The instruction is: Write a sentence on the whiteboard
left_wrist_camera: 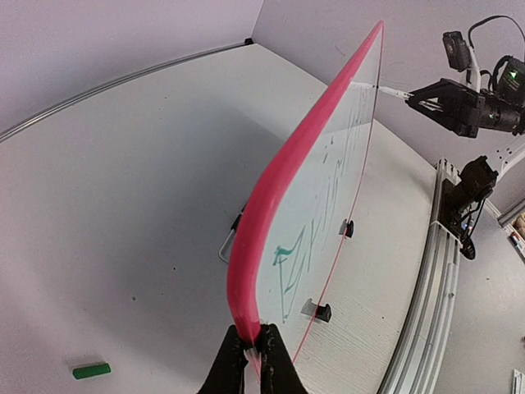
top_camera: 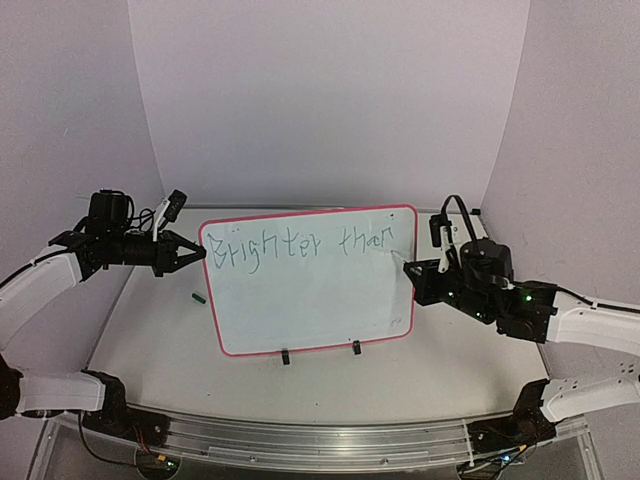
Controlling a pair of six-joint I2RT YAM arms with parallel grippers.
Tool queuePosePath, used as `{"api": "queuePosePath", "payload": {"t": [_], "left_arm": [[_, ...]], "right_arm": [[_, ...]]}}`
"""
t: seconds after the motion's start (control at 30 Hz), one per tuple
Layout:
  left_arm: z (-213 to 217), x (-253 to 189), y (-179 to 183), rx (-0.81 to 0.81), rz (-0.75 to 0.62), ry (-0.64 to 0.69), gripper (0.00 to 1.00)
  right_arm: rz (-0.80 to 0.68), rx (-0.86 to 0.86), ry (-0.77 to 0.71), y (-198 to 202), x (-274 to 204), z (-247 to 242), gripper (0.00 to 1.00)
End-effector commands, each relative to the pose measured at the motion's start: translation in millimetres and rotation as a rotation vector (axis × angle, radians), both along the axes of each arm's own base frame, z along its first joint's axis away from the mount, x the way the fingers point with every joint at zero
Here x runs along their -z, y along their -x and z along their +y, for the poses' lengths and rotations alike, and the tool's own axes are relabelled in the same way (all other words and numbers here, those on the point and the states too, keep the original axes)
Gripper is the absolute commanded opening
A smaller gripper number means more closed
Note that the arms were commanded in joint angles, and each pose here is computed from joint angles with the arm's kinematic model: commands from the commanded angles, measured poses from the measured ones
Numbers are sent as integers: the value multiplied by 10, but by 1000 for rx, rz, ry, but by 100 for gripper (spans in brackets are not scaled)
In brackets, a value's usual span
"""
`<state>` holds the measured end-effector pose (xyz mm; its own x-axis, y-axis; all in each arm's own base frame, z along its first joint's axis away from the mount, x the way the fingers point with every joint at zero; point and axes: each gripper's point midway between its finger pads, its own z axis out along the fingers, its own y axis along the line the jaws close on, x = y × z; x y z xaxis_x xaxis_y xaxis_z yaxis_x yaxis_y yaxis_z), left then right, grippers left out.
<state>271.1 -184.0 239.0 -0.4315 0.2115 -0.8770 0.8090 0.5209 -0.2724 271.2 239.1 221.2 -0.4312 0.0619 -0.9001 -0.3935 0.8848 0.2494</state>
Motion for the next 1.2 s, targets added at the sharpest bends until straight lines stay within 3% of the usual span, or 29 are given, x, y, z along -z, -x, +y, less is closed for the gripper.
{"api": "queuePosePath", "payload": {"t": [0.0,0.2,0.63,1.17], "left_arm": [[-47,207,96,29,69,-47,0],[-45,209,94,27,69,-49,0],[-42,215,94,24,70,-52,0],[-44,219,96,25,70,-52,0]], "right_arm": [[-25,-5,-41,27,-151,-22,0],[-75,-50,-55,43,-395,45,0],[-137,30,3,-185,-549,59,0],[-110,49,7,-195,-427,40,0]]}}
